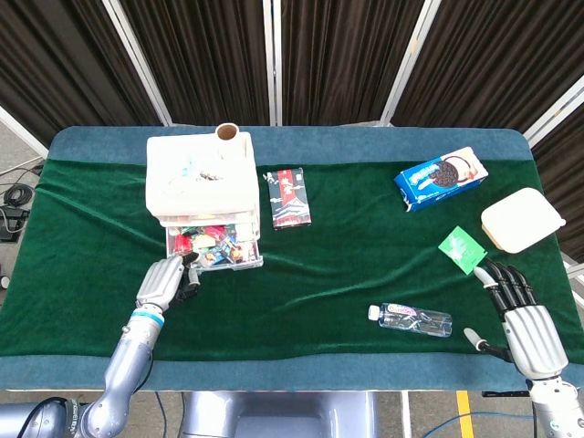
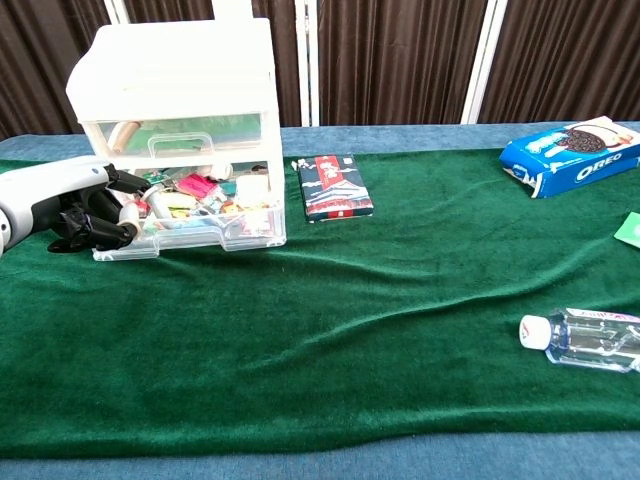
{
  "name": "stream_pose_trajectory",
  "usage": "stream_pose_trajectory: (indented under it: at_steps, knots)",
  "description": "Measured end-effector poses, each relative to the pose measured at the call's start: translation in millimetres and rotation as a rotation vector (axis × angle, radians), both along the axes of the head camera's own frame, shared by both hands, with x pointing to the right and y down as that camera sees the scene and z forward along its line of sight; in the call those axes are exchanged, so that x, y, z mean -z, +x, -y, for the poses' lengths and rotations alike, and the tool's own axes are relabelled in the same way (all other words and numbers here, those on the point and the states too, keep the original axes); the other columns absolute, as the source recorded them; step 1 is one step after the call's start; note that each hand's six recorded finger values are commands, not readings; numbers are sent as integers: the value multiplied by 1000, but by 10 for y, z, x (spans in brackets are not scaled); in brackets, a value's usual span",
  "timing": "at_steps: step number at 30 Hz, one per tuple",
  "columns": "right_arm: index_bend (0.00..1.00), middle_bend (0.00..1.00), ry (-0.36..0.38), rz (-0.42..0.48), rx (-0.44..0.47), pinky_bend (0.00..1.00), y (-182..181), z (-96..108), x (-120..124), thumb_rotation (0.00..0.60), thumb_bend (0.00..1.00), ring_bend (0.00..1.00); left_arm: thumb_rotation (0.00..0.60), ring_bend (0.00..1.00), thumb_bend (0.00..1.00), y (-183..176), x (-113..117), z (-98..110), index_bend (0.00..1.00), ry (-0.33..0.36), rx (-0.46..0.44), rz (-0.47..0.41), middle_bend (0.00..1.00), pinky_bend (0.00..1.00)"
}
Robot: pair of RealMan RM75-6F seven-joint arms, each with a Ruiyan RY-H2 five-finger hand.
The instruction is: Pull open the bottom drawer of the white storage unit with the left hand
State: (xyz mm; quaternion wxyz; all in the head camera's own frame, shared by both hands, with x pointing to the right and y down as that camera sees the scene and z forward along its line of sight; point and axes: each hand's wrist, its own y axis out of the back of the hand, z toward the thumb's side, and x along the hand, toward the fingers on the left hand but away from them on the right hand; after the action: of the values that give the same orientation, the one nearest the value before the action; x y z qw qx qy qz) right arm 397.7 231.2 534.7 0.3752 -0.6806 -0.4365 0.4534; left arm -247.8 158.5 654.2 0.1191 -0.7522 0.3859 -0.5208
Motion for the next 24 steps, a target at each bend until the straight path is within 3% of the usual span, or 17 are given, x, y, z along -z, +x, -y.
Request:
stream_pose_trajectory:
  at_steps: [24]
  knots:
    - [0,0,-3,-2,2,0,-5,-3,-7,600,84,0,600,727,1000,7,-3,-40,413,-7,1,-13,833,695]
